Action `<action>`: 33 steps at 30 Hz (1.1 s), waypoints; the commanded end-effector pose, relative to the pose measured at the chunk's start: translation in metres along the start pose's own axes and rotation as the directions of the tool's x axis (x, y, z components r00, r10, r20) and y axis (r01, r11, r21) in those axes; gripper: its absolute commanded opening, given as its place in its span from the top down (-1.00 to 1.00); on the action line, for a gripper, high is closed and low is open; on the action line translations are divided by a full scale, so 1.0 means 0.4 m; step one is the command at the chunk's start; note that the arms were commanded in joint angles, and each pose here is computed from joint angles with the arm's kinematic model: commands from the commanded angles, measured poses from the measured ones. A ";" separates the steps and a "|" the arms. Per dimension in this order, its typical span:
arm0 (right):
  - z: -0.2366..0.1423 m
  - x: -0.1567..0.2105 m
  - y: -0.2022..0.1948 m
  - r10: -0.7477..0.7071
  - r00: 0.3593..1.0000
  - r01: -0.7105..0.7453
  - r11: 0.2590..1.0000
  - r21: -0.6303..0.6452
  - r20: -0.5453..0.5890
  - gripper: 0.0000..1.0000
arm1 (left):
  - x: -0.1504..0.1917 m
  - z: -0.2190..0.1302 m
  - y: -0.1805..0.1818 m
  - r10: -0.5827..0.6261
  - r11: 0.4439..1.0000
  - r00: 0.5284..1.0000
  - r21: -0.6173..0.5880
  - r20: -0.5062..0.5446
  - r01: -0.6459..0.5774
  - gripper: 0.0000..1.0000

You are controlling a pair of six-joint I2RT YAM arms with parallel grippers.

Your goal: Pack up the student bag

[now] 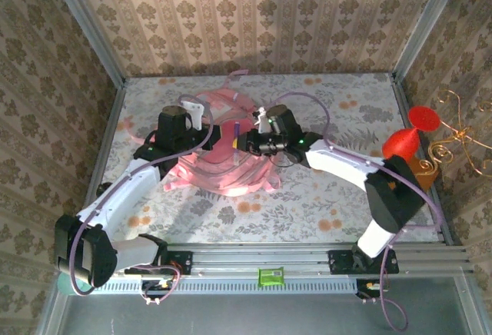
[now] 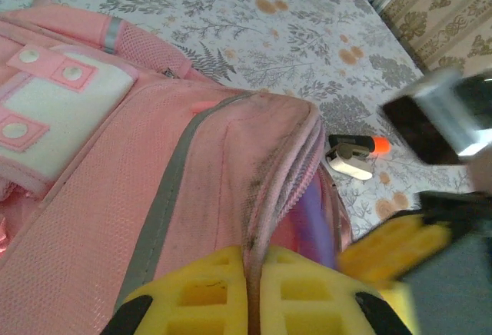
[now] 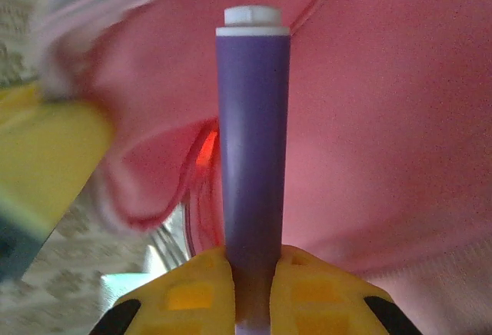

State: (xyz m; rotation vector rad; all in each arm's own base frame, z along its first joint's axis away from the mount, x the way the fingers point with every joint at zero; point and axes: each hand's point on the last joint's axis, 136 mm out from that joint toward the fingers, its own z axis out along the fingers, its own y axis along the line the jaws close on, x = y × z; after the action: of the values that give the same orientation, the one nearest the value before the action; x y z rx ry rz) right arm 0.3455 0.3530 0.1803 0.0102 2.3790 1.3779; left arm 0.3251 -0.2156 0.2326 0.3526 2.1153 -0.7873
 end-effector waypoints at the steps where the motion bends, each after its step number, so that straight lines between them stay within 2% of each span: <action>1: 0.025 -0.069 0.079 0.220 0.974 -0.207 0.963 -0.170 0.059 0.79 | -0.134 -0.057 -0.077 0.036 0.995 0.981 0.084 0.191 -0.053 1.00; 5: 0.064 -0.104 0.053 0.325 0.939 -0.300 0.933 -0.200 0.109 0.76 | -0.122 -0.048 -0.070 0.036 0.996 0.983 0.079 0.182 -0.051 1.00; 8: 0.091 -0.125 0.047 0.355 0.925 -0.324 0.924 -0.205 0.139 0.72 | -0.102 -0.036 -0.097 0.048 0.992 0.986 0.105 0.161 -0.066 1.00; 11: 0.114 -0.133 0.026 0.355 0.919 -0.330 0.931 -0.157 0.171 0.59 | -0.103 -0.036 -0.098 0.052 0.992 0.985 0.103 0.163 -0.069 1.00; 13: 0.123 -0.126 0.012 0.332 0.928 -0.316 0.942 -0.114 0.170 0.41 | -0.108 -0.040 -0.098 0.051 0.993 0.984 0.097 0.169 -0.069 1.00; 16: 0.108 -0.116 0.004 0.260 0.951 -0.255 0.965 -0.051 0.168 0.17 | -0.117 -0.049 -0.090 0.051 0.995 0.981 0.074 0.185 -0.065 1.00; 18: 0.085 -0.106 0.001 0.202 0.965 -0.204 0.979 -0.009 0.166 0.09 | -0.122 -0.053 -0.084 0.052 0.996 0.979 0.056 0.195 -0.064 1.00; 23: -0.001 -0.069 0.004 0.043 0.988 -0.054 0.996 0.069 0.146 0.03 | -0.127 -0.056 -0.061 0.047 0.998 0.976 0.019 0.211 -0.053 1.00; 26: -0.089 -0.059 -0.018 -0.102 0.982 0.079 0.986 0.146 0.159 0.02 | -0.124 -0.054 -0.045 0.039 0.999 0.977 0.006 0.210 -0.041 1.00; 28: -0.162 -0.064 -0.074 -0.220 0.963 0.165 0.939 0.303 0.156 -0.04 | -0.117 -0.052 -0.041 0.036 0.999 0.978 0.004 0.206 -0.037 1.00; 30: -0.241 -0.080 -0.168 -0.318 0.941 0.221 0.835 0.504 0.116 -0.16 | -0.108 -0.048 -0.037 0.036 0.999 0.980 0.001 0.198 -0.037 1.00; 33: -0.343 -0.115 -0.318 -0.334 0.942 0.215 0.683 0.698 0.037 -0.37 | -0.099 -0.047 -0.034 0.036 0.999 0.981 -0.001 0.188 -0.036 1.00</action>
State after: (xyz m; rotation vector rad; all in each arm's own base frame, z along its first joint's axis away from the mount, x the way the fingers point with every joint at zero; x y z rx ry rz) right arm 0.3688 0.2434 0.2062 0.0525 2.2884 0.7841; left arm 0.3252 -0.2140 0.2354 0.3210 2.0885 -0.7473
